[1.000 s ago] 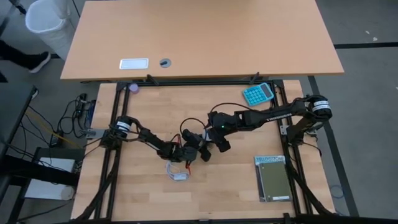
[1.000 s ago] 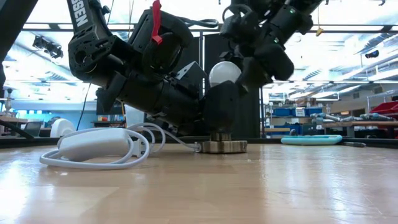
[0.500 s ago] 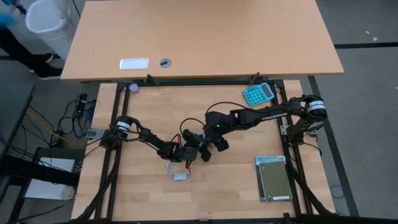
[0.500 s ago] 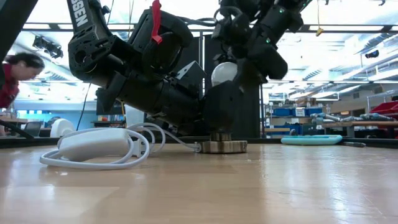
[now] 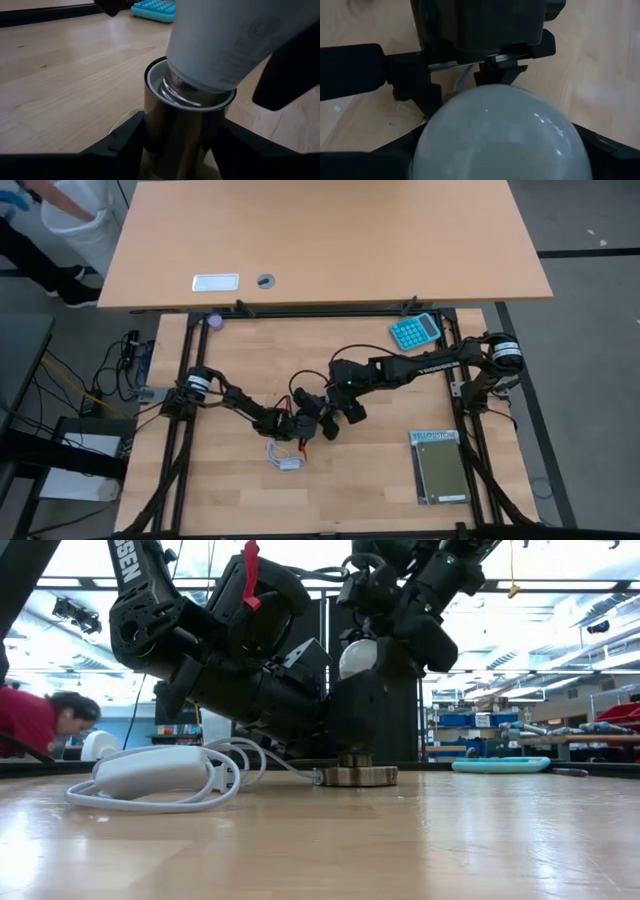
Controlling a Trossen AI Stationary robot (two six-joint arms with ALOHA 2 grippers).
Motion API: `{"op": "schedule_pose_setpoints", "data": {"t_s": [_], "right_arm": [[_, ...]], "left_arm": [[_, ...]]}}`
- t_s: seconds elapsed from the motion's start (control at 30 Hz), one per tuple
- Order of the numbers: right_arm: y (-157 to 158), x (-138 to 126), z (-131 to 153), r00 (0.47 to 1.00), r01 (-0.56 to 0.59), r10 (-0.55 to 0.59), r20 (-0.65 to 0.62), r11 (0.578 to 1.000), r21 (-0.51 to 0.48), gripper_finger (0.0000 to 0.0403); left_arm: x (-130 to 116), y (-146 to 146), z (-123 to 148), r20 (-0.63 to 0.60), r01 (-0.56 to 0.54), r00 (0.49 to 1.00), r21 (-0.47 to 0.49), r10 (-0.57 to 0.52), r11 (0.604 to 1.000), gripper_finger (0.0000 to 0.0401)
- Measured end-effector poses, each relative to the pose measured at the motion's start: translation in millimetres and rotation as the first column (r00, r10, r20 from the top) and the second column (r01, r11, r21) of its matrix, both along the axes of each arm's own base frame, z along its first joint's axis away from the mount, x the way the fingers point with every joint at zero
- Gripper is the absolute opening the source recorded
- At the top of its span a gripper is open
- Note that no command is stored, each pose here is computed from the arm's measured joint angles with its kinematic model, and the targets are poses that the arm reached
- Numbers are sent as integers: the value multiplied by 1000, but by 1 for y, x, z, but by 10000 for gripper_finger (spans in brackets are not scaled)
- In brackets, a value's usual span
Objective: Screw lightbulb
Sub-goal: Insert the lightbulb into the socket
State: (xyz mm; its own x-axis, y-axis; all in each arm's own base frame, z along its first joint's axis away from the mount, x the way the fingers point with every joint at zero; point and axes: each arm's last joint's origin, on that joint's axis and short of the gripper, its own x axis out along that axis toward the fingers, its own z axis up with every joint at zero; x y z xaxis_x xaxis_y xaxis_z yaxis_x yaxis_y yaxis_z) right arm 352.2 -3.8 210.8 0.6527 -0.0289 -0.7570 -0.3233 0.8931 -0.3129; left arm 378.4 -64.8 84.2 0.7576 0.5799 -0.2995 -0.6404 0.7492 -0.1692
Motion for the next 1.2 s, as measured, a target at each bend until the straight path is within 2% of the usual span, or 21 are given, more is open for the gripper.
{"op": "schedule_pose_setpoints", "data": {"t_s": [0.2, 0.5, 0.77, 0.9, 1.03, 1.2], "right_arm": [[0, 0, 0, 1000, 4, -4, 0, 1000, 2, 303], [0, 0, 0, 1000, 7, -7, 1, 1000, 6, 247], [0, 3, 13, 996, 87, -86, -21, 995, 55, 271], [1, 5, 21, 993, 117, -116, -20, 989, 89, 260], [1, 4, 20, 993, 121, -118, -29, 986, 112, 252], [1, 11, 8, 991, 128, -122, -53, 985, 115, 272]], "left_arm": [[0, 0, 0, -1, 0, 1000, 1, 0, 1000, 206], [0, 0, 0, -1, 0, 1000, 0, 0, 1000, 206], [0, 0, 0, 4, -2, 1000, -3, 2, 1000, 206], [0, 0, 0, 7, -2, 1000, -4, 2, 1000, 206], [0, 0, 0, 10, -2, 1000, -5, 2, 1000, 206], [0, 0, 1, 14, -1, 1000, -6, 2, 1000, 206]]}}
